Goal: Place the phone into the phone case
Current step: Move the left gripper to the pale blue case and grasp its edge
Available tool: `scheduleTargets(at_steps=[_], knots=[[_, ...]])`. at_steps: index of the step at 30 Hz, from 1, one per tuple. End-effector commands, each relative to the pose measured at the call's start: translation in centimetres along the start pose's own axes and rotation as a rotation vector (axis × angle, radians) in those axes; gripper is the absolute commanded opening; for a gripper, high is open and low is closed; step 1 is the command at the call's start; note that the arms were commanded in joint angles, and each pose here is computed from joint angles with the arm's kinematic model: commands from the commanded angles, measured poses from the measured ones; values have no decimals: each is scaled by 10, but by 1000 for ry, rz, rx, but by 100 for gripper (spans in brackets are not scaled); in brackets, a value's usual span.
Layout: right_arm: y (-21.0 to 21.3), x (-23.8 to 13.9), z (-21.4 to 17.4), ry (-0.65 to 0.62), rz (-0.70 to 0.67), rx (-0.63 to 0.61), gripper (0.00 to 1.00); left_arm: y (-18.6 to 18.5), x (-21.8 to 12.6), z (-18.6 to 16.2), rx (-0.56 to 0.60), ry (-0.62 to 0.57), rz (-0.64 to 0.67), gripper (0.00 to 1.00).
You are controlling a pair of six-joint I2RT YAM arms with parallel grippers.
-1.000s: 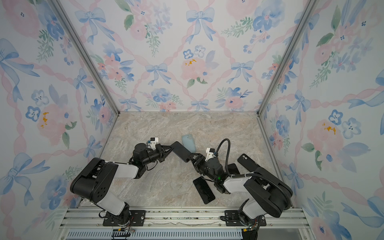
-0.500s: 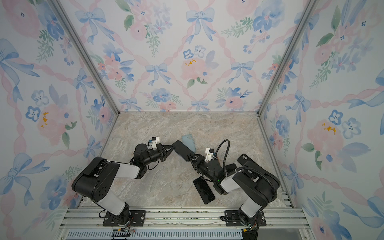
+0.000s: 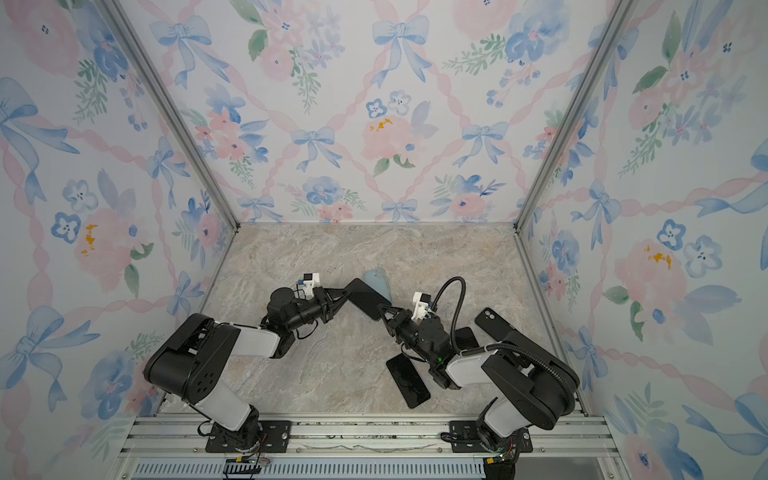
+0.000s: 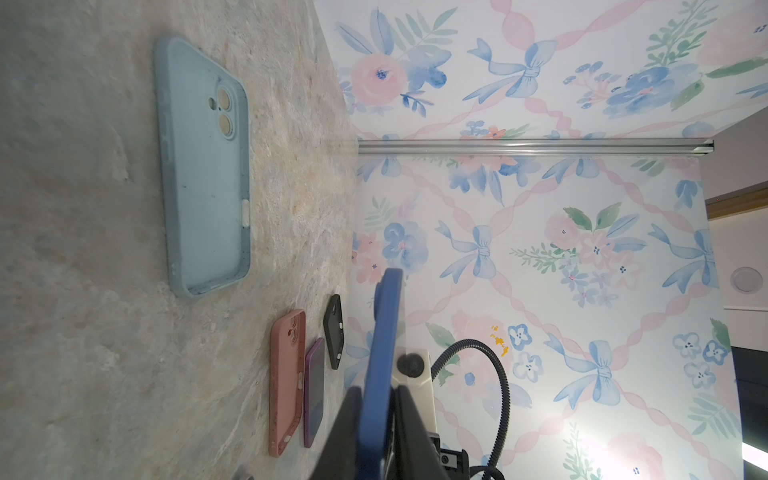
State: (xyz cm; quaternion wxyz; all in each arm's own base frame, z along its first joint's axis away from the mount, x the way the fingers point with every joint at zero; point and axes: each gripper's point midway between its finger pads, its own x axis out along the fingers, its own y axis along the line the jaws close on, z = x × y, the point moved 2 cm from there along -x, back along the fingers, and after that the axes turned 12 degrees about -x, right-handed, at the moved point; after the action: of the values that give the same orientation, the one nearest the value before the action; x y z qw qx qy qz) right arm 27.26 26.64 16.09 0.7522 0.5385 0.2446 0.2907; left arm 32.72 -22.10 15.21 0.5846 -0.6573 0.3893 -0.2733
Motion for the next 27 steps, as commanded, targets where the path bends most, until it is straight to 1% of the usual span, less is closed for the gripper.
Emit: scheduleTargets(at_steps=[1,3,5,9,15,17,19,23,27], knots=[[1,1,3,-8,-9,-44,9,-12,5,-5,75,19,-45,27],[1,2,2,4,-22,-58,8,-10,4,-6,92,0,-38,35],[1,1,2,11,-39,-74,8,-5,6,-6,124,-6,-5,41],[-1,-4,7,12,-78,-99,5,4,8,-1,195,-28,84,46],[-14,-21,23,12,-192,-159,2,16,15,20,375,-60,349,51],[-18,-27,31,15,-244,-195,0,11,20,31,446,-72,428,52],[-21,-30,37,38,-318,-242,0,15,26,41,495,-72,514,53],[-14,-34,52,46,-369,-328,0,19,49,62,589,-29,664,56],[-18,-39,63,41,-387,-346,0,28,78,78,683,51,802,60]])
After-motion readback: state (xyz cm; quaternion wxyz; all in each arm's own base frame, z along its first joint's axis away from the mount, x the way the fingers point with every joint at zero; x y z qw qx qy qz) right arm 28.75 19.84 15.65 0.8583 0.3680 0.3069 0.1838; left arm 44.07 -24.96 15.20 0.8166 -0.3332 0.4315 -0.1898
